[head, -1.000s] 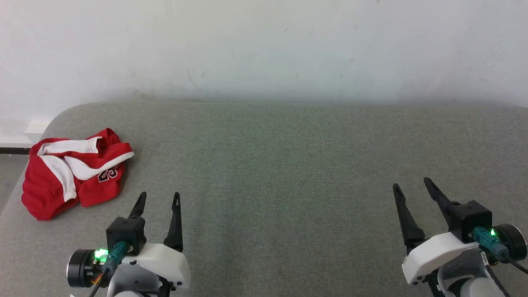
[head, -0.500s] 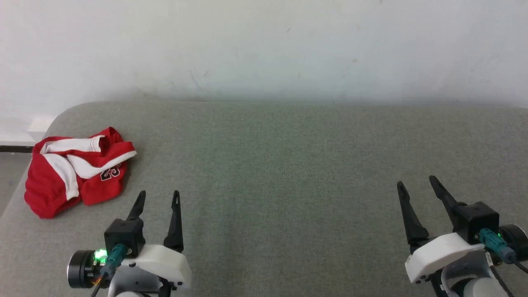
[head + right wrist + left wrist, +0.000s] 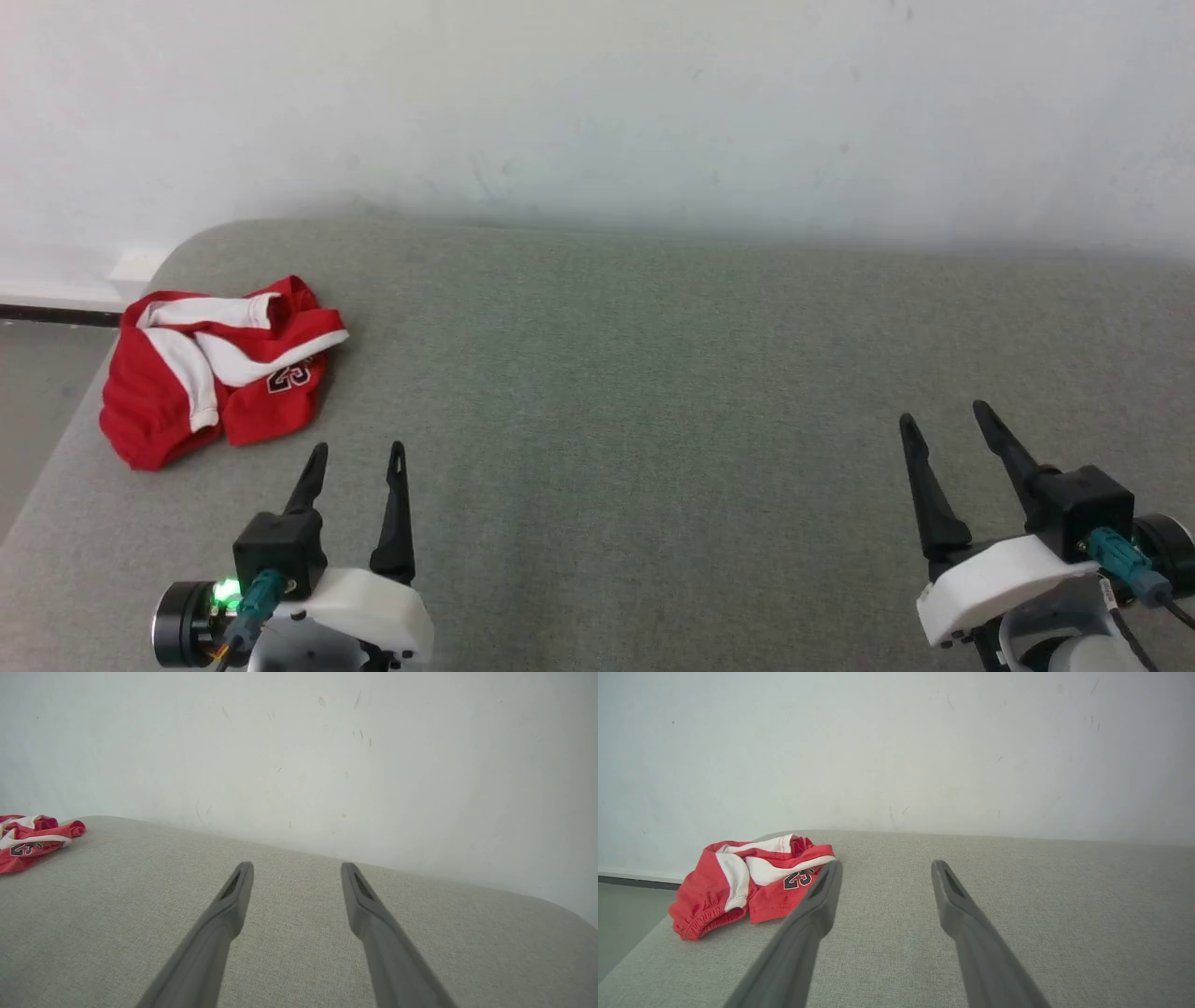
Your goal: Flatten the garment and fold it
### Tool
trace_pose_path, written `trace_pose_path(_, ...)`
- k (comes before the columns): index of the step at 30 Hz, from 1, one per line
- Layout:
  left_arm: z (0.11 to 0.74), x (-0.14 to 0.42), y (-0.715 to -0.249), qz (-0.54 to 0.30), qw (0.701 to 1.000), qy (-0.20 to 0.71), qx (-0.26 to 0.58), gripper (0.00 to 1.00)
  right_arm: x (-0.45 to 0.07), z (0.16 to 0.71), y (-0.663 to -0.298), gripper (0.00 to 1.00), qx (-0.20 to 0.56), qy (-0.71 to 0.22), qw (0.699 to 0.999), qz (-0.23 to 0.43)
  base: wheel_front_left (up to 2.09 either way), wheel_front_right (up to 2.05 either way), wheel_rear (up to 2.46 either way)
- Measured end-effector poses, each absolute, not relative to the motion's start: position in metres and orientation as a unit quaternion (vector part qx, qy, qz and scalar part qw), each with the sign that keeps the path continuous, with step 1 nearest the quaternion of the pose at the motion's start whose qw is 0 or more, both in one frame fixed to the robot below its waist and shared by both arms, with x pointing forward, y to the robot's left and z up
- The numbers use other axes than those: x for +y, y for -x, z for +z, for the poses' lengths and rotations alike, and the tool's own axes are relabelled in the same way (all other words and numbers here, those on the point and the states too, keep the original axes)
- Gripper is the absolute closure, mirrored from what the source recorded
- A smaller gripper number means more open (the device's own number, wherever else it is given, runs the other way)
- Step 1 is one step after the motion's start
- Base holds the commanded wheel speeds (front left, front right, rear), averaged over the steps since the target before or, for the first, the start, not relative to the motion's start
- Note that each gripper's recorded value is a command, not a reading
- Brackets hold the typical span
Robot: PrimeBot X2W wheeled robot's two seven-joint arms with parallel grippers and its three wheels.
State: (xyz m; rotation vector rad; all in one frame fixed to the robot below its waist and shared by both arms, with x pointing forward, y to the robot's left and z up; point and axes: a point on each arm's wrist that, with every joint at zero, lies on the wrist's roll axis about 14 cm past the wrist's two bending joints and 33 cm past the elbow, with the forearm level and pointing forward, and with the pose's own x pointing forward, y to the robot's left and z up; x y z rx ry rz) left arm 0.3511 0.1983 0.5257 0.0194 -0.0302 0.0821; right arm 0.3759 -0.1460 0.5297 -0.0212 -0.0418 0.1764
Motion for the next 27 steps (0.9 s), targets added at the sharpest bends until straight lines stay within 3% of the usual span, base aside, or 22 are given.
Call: trace_pose_path(27, 0.533, 0.253, -0.295, 0.140, 0.989, -0.004, -0.046, 0.00, -0.080, 0.533, -0.385, 0.00, -0.039, -0.009, 0.982, 0.184, 0.00, 0.00, 0.00)
